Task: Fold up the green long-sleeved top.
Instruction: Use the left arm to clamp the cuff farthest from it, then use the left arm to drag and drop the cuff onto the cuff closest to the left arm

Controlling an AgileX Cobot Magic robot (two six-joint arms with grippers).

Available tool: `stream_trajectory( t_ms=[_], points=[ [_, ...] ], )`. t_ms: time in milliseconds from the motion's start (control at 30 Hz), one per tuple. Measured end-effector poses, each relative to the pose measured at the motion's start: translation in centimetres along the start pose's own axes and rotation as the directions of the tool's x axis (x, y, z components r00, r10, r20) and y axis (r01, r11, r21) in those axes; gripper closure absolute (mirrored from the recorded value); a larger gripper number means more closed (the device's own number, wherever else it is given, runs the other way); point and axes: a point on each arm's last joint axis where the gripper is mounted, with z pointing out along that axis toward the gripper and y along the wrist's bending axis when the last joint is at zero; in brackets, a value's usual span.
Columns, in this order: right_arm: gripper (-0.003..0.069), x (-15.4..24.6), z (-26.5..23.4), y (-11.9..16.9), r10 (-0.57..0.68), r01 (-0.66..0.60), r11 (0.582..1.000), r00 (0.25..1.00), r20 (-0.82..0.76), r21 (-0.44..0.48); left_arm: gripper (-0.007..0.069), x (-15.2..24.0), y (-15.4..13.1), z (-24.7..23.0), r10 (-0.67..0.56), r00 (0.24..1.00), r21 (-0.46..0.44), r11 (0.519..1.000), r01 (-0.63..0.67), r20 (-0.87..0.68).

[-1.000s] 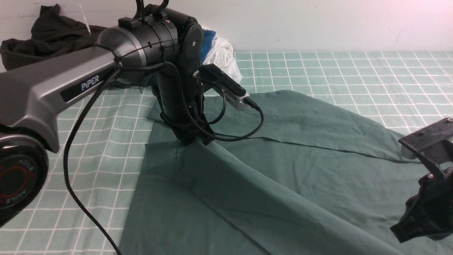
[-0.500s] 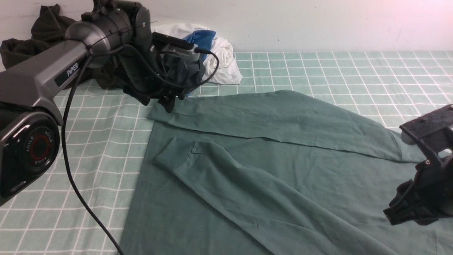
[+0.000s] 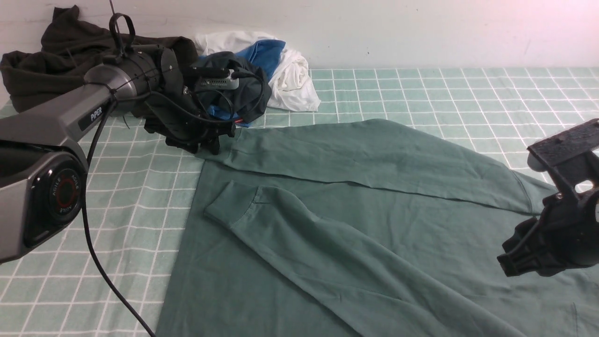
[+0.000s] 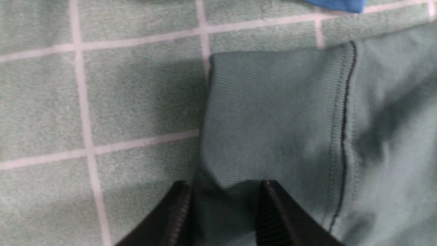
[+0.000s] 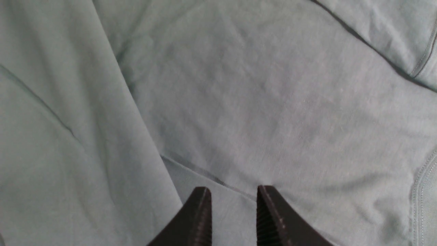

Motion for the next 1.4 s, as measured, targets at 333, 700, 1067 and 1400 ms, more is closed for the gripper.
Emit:
stream_trajectory(
  t_ms=[333, 700, 1067, 1400],
  points=[
    [0.047, 0.1, 0.0, 0.0, 0.0, 0.0, 1.0, 1.0, -0.009, 0.0, 0.0597, -0.6, -0.6, -2.4, 0.038, 0.999, 0.035, 0.999, -0.037, -0.022],
    [0.047, 0.2, 0.0, 0.0, 0.021, -0.021, 1.0, 1.0, -0.017, -0.002, 0.0583, -2.3, -3.7, -12.7, 0.17, 0.983, 0.004, 0.985, -0.171, 0.065],
    [0.047, 0.2, 0.0, 0.0, 0.022, -0.022, 1.0, 1.0, -0.017, -0.002, 0.0561, -1.6, -3.5, -11.3, 0.175, 0.985, 0.008, 0.984, -0.175, 0.002],
    [0.047, 0.2, -0.1, 0.0, 0.022, -0.022, 1.0, 1.0, -0.018, -0.001, 0.0606, -0.4, -6.0, -19.5, 0.226, 0.973, 0.042, 0.973, -0.228, 0.04]
  ],
)
